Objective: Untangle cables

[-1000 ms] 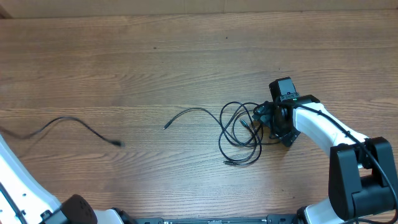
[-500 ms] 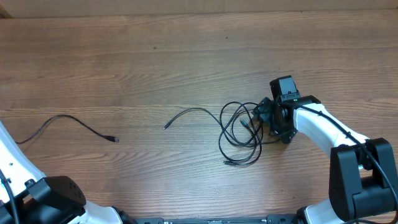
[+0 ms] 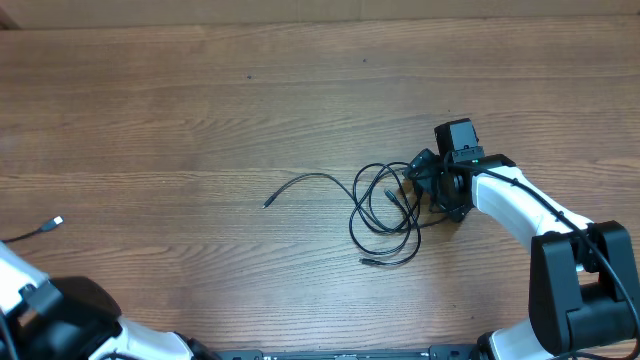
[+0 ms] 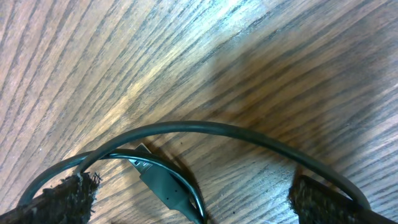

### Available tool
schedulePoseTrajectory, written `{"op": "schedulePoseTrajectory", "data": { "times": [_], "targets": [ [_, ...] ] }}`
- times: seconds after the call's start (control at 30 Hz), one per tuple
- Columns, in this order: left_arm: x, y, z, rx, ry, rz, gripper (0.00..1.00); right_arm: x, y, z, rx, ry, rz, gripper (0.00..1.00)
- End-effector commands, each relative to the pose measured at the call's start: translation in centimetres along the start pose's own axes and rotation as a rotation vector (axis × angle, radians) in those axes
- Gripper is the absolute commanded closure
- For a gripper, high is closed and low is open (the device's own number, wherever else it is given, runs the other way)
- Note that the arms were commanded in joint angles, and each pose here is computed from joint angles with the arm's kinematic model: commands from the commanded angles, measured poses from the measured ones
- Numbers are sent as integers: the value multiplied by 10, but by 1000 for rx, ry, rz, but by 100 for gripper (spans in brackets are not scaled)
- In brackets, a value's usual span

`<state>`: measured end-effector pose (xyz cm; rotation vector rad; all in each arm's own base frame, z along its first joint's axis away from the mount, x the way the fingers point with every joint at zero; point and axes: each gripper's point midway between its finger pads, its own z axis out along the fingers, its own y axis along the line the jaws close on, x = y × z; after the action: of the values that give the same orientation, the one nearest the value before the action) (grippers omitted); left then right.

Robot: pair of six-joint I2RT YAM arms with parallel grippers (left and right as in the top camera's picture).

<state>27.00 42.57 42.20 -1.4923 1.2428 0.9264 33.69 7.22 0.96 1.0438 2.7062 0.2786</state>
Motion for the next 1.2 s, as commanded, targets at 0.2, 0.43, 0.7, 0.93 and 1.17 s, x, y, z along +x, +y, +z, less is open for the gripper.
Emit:
{"op": "schedulePoseTrajectory", "data": {
  "times": [0.2, 0.43, 0.7, 0.93, 1.17],
  "targets": [
    [246, -91, -83, 320, 985, -32, 96, 21, -20, 22, 54, 85, 9, 0],
    [327, -87, -159, 190, 1166, 182, 96, 21, -20, 22, 54, 85, 9, 0],
    [335, -3, -145, -282, 1066, 263, 82, 21, -20, 22, 54, 85, 9, 0],
    [338, 18, -140, -356, 1101, 281, 16, 21, -20, 22, 54, 85, 9, 0],
    [348, -1, -158, -180, 1194, 393, 0, 21, -20, 22, 54, 85, 9, 0]
  ]
}}
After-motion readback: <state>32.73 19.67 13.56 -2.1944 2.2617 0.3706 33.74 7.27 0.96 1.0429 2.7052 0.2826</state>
